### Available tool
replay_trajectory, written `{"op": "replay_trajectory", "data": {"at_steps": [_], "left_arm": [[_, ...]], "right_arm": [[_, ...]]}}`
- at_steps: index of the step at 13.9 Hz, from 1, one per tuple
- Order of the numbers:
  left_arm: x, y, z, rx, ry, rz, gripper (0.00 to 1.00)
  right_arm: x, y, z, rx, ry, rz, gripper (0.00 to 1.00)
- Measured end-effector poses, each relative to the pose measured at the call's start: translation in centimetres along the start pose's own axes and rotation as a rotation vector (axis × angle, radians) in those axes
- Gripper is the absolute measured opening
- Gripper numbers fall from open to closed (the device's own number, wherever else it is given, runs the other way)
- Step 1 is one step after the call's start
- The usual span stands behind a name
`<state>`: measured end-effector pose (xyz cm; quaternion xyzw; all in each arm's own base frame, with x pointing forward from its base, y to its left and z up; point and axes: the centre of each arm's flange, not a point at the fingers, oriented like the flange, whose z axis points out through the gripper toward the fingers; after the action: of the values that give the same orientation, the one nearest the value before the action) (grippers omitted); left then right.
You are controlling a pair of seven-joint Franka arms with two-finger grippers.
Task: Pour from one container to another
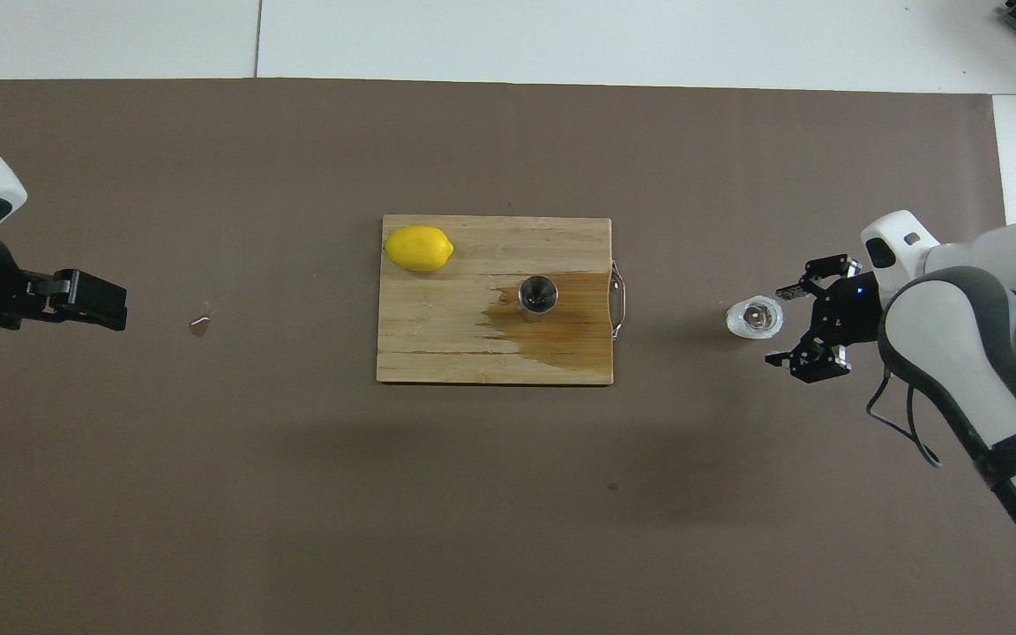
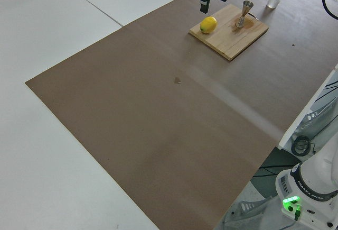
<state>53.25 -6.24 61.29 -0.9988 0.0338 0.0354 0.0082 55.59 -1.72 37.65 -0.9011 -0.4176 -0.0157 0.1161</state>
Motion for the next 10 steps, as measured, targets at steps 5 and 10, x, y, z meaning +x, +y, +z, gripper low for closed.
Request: {"op": "replay_trajectory", "data": {"at_steps": [5, 10], "left_arm": [[0.0, 0.0, 0.0, 0.0, 0.0, 0.0, 1.0], [0.0, 0.0, 0.0, 0.0, 0.0, 0.0, 1.0]], "right_arm": [[1.5, -3.6, -2.7, -0.07, -0.138, 0.307, 1.0], [2.9, -9.2, -11.2, -0.162, -0.188, 0.698, 1.0]]}}
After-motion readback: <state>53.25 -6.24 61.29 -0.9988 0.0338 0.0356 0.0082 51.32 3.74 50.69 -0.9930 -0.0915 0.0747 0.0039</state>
